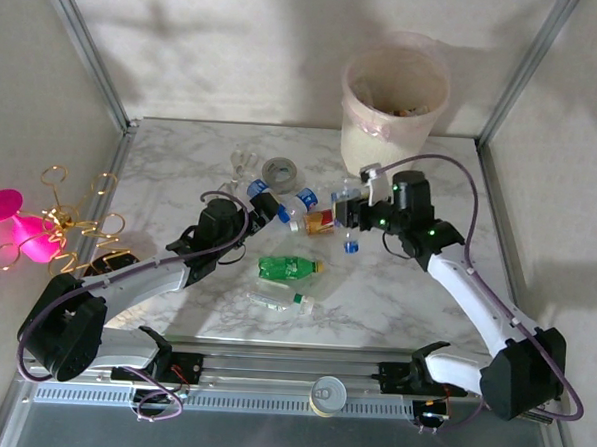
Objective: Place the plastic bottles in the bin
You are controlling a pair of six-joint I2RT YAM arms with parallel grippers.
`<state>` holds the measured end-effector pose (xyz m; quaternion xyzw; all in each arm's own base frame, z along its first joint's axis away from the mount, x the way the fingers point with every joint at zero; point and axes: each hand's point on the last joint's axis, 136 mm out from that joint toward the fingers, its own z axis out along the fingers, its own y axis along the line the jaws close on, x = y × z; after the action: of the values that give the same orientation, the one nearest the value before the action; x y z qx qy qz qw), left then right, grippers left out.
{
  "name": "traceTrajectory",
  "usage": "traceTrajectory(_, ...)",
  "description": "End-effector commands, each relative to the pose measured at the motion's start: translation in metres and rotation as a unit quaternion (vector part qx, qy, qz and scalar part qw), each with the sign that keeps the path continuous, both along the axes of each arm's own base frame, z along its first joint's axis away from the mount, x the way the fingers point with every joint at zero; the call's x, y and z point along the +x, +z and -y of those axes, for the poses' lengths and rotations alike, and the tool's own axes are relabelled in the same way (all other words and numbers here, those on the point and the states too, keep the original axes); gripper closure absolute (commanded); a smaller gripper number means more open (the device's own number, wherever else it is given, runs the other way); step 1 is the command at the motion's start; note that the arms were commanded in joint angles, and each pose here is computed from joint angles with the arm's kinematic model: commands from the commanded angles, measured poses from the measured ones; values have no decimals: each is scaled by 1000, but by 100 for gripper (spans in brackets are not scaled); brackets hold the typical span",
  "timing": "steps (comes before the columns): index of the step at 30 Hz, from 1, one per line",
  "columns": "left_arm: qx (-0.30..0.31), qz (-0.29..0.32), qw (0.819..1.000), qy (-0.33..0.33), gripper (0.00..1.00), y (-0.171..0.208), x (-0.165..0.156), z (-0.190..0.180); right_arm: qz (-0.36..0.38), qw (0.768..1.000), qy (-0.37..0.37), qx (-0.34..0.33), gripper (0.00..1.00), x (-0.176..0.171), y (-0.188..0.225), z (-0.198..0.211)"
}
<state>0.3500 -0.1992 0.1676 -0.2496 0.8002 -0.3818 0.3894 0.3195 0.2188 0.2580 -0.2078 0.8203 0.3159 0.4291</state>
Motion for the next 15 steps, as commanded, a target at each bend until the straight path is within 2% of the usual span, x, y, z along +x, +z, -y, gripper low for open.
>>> traceTrajectory(1, 3, 6, 1000, 2, 0, 0, -3, -7, 76, 994, 9, 83, 51, 21, 73, -7)
traceTrajectory(8, 8, 8, 1000, 9, 0, -1, -12, -18, 163, 975, -67, 135, 50, 92, 156, 28)
traceTrajectory(12, 18, 7, 1000, 16, 1, -2, -17, -26, 200, 954, -134, 181, 51, 134, 200, 62)
traceTrajectory(15, 20, 9, 999, 23, 0, -1, -21, -32, 234, 929, -185, 220, 51, 158, 221, 90)
